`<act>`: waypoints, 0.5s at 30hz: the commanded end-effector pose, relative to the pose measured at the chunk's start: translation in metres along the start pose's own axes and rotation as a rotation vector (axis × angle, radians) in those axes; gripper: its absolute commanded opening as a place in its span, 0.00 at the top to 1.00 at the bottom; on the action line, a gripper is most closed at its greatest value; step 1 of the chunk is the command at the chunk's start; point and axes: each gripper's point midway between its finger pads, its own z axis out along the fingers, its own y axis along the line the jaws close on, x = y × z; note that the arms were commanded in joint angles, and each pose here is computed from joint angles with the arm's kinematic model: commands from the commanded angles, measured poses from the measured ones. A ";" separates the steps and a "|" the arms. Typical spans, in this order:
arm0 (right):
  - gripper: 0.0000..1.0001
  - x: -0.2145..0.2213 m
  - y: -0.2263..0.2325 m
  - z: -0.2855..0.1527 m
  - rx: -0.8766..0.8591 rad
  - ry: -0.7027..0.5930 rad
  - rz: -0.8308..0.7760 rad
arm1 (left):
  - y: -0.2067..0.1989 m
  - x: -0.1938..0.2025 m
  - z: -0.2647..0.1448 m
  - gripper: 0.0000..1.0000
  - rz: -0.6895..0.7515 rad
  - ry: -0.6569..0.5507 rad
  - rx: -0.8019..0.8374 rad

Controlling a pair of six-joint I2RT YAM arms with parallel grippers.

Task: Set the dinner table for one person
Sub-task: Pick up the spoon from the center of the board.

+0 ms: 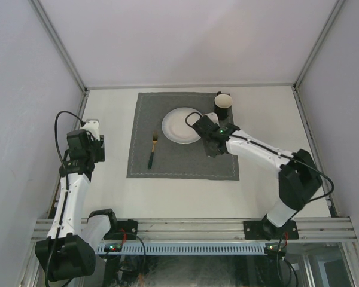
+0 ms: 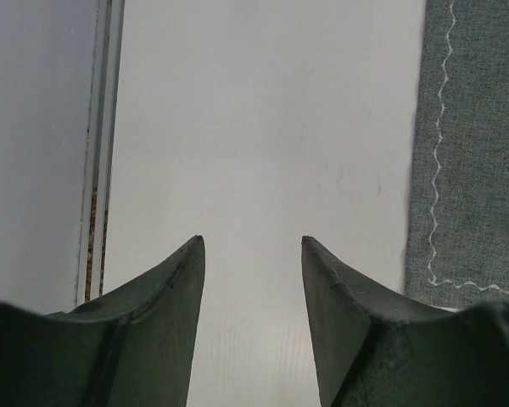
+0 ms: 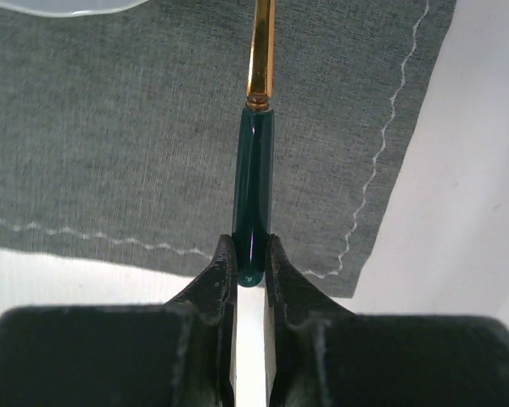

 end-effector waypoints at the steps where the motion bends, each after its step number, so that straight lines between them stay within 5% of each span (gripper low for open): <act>1: 1.00 -0.008 0.008 0.010 0.056 0.011 0.123 | 0.010 -0.010 -0.004 0.46 0.008 -0.041 -0.041; 15: 1.00 0.008 0.007 0.025 0.075 0.110 0.195 | 0.012 -0.006 0.003 0.46 0.014 -0.011 -0.055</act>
